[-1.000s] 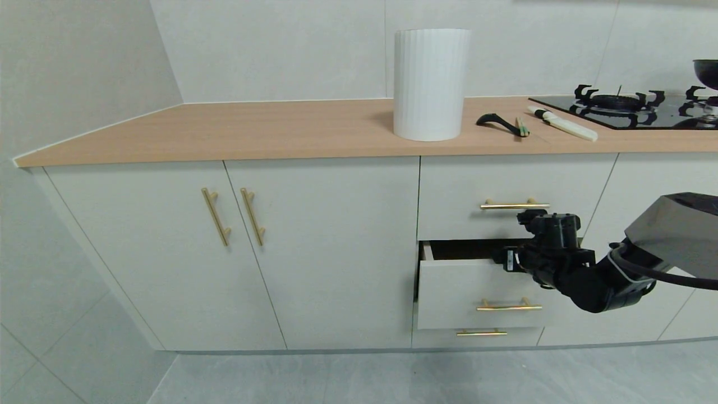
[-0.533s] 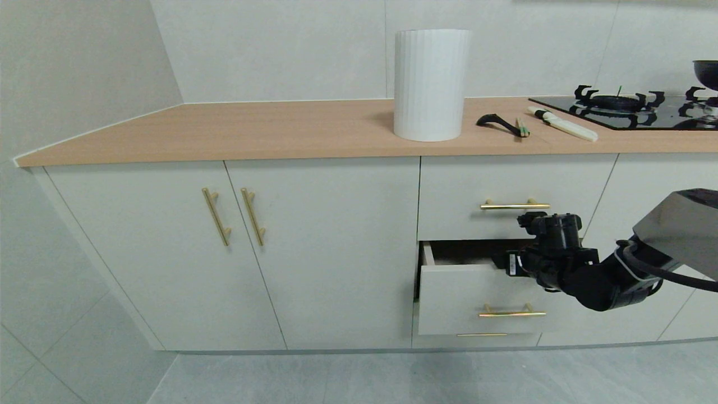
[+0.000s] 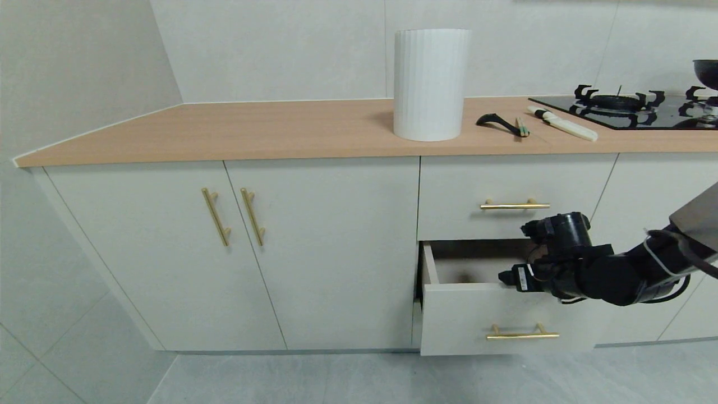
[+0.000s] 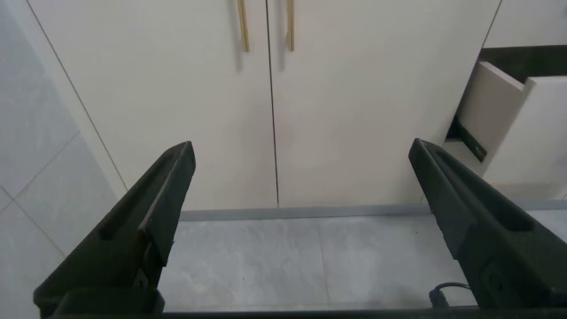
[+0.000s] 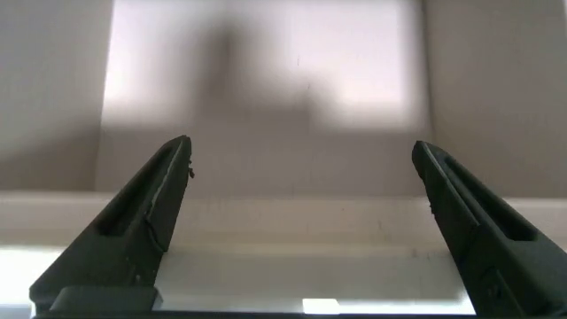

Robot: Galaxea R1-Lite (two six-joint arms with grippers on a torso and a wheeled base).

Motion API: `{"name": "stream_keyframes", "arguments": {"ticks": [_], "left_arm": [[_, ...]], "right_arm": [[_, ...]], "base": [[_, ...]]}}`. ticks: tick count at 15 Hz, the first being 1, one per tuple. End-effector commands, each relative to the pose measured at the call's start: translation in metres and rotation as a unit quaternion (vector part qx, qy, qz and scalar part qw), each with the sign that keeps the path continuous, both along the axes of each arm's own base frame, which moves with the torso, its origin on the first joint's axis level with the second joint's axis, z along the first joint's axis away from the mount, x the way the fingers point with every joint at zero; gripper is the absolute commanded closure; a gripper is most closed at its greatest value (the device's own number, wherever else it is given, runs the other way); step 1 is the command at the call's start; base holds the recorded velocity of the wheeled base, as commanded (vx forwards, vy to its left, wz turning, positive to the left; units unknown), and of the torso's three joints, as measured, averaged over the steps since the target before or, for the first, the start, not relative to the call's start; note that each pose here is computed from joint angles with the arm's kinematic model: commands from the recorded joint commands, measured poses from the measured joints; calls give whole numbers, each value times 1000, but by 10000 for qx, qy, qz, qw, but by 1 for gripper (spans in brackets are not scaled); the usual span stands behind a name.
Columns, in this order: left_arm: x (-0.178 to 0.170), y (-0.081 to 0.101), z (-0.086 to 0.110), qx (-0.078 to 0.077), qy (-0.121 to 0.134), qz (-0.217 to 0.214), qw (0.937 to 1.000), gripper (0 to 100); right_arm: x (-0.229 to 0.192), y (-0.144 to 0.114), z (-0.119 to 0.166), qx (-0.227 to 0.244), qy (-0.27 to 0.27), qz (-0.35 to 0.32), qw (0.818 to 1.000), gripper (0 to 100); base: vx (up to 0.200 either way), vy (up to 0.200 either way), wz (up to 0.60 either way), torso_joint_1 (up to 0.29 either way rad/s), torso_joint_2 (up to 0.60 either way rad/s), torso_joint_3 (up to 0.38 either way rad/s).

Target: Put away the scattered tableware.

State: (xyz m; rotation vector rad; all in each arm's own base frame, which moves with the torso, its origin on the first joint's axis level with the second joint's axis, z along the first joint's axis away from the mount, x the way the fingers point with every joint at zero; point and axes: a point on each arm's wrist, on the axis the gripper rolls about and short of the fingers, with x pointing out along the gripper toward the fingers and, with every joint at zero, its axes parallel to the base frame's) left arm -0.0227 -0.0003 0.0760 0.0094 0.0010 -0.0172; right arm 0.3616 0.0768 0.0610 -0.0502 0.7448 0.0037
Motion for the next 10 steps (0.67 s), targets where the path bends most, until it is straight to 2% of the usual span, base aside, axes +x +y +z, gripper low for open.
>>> {"name": "stream_keyframes", "arguments": {"ticks": [1,3,6,10], "left_arm": [[0,0,0,-1,2,2,10000,0],[0,0,0,-1,2,2,10000,0],[0,0,0,-1,2,2,10000,0],[0,0,0,-1,10,2,10000,0]], "right_arm": [[-13,9,27,17,-125,181,9998,0],[-22,16,31,-30,23,304,9995,0],[-38,20,34,-312,569,508,9966,0],[-45,24,34,-400,791,592,9943,0]], "base": [[0,0,0,0,0,0],[0,0,0,0,0,0],[0,0,0,0,0,0],[0,0,0,0,0,0]]}}
